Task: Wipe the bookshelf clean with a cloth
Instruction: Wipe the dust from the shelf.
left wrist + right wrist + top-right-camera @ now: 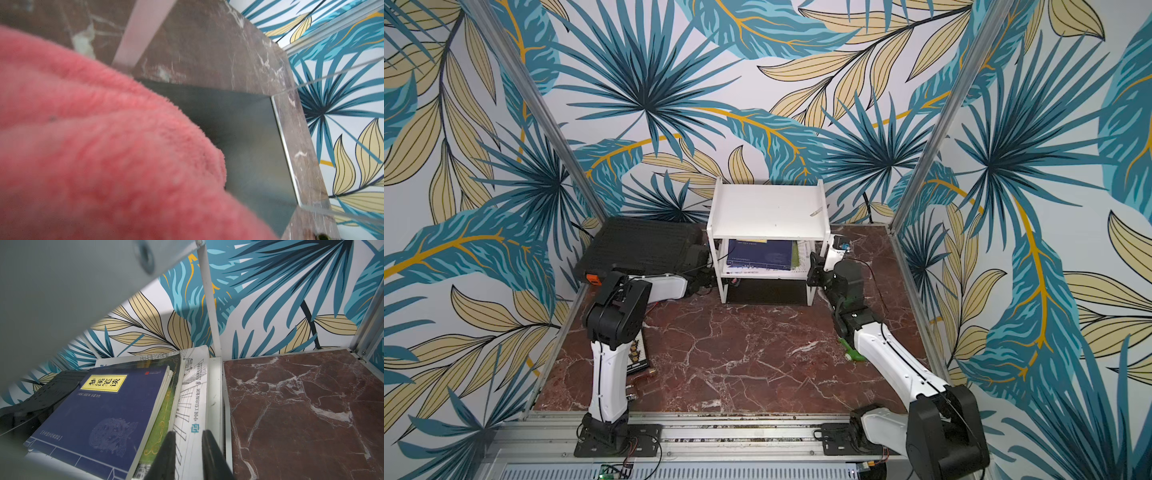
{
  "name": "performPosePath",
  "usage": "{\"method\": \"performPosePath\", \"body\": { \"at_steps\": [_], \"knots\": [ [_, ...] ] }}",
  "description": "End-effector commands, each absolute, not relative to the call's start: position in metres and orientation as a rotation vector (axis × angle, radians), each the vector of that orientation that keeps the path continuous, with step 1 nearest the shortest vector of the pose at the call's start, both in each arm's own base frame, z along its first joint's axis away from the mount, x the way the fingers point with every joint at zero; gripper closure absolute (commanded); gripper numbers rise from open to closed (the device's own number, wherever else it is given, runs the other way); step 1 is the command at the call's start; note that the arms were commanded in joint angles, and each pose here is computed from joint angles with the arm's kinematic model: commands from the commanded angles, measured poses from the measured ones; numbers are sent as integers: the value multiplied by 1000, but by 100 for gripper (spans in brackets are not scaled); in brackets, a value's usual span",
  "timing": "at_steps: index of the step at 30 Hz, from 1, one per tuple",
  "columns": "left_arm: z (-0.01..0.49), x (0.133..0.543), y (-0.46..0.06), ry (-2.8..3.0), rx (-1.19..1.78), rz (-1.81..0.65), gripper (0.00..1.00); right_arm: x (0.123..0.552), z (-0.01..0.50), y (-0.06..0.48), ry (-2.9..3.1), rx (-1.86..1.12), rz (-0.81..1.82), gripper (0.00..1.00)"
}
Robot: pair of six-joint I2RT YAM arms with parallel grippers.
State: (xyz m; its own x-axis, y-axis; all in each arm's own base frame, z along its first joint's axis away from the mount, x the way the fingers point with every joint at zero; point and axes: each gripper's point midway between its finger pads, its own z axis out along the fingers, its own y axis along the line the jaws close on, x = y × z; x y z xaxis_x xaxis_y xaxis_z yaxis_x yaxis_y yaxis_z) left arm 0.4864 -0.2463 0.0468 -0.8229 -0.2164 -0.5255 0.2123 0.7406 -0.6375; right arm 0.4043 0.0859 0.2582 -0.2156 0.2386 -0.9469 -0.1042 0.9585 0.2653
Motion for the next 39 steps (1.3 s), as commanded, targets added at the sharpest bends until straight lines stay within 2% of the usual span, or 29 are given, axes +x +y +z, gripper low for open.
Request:
{"method": "performPosePath", "body": {
  "at_steps": [1,5,8,10,12,13,17,20,24,27,31,35,39],
  "knots": [
    [15,454,-223,2507,89,-873,100,390,208,61,1928,198,198,100],
    [20,485,-195,2515,67,-840,100,394,202,59,1942,223,183,100],
    [30,505,-194,2494,41,-891,100,400,201,62,1942,236,206,100],
    [43,491,-209,2477,111,-967,100,401,202,63,1936,252,222,100],
    [54,464,-211,2474,198,-925,100,401,206,64,1914,263,251,100],
    [79,458,-207,2422,223,-900,100,399,208,66,1900,259,270,100],
    [108,434,-159,2375,63,-835,100,395,216,77,1862,201,337,100],
    [157,440,-142,2275,-21,-809,100,395,219,79,1855,189,348,100],
    [252,466,-167,2061,82,-890,100,395,227,79,1834,192,355,100],
    [297,490,-192,1983,162,-870,100,395,229,81,1829,185,370,100],
    [295,522,-226,1971,242,-960,100,395,226,82,1842,178,374,100],
    [262,542,-235,2011,192,-1022,100,394,223,83,1855,171,375,100],
    [298,544,-232,1934,217,-1002,100,393,223,82,1858,158,358,100]
  ]
}}
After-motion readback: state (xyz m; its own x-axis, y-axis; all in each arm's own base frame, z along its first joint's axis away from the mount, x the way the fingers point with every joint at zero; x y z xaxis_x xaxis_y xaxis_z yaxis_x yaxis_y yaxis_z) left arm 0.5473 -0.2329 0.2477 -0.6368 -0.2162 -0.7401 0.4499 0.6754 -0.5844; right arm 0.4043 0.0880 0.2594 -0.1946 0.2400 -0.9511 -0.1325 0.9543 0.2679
